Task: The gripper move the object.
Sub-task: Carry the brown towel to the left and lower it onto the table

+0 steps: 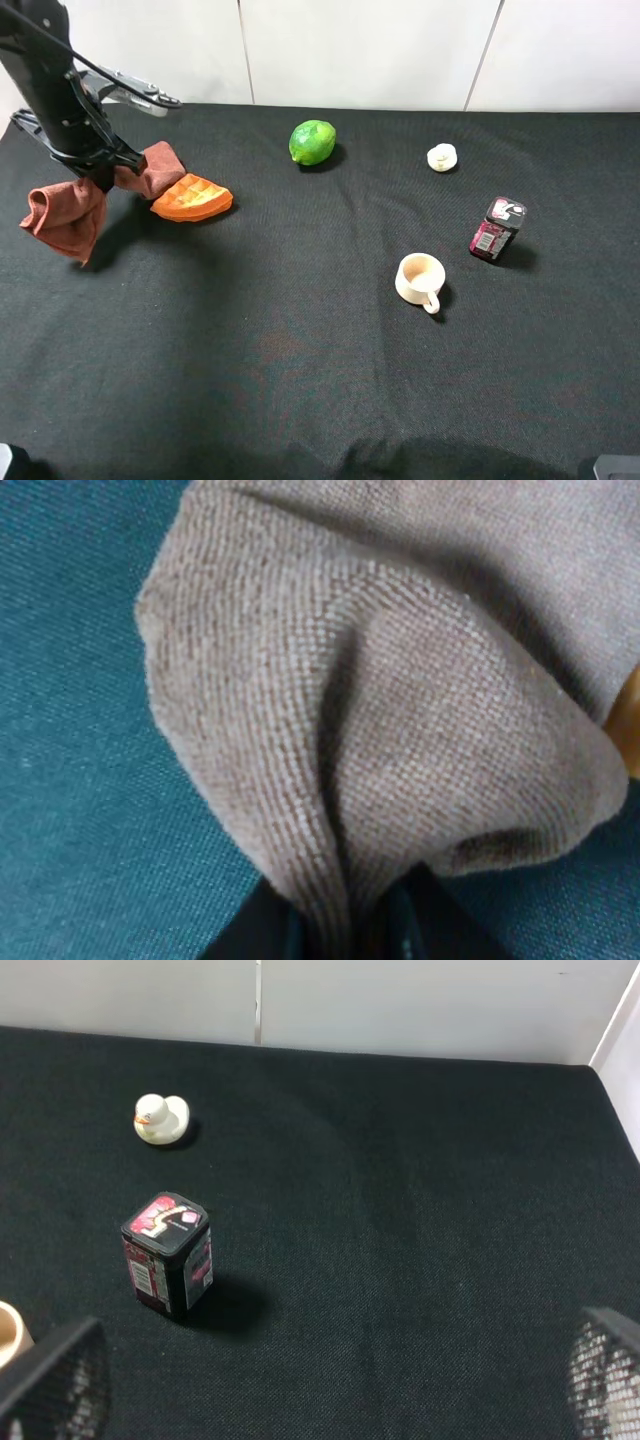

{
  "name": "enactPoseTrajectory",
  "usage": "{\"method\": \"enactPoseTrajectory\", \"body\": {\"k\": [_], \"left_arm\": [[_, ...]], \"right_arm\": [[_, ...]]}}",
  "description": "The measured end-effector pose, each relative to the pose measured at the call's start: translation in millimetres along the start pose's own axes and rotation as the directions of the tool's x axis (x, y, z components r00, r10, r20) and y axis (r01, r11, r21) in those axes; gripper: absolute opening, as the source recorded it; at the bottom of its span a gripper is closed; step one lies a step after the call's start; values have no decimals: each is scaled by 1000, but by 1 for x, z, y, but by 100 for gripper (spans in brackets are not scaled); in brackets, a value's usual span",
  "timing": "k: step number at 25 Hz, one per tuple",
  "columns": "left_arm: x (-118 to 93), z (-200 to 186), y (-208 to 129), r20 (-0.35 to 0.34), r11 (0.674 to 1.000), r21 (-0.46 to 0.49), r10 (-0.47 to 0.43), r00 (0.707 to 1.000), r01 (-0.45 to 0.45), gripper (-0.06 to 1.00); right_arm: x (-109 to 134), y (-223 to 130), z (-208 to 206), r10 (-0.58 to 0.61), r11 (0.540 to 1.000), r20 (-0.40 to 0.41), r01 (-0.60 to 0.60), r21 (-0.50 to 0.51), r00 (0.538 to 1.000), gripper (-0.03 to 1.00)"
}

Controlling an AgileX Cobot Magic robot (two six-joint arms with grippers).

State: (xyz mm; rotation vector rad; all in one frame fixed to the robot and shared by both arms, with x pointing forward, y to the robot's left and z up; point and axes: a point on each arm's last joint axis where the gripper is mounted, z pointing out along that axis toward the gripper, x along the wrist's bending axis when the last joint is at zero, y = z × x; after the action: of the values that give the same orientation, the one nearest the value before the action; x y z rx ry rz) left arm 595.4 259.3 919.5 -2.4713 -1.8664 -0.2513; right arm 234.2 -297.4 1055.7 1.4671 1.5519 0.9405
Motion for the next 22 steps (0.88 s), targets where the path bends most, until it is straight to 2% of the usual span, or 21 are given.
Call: {"method": "enactPoseTrajectory", "body": {"k": [13, 22], "left_arm": [[-4, 23, 0, 9, 1000, 24, 10, 1000, -11, 18], [-4, 25, 1, 9, 1000, 25, 11, 1000, -11, 18]], "right_arm": [[0, 0, 0, 0, 1000, 0, 0, 0, 1000, 69], [0, 0, 0, 0, 1000, 0, 0, 0, 1000, 69]]}}
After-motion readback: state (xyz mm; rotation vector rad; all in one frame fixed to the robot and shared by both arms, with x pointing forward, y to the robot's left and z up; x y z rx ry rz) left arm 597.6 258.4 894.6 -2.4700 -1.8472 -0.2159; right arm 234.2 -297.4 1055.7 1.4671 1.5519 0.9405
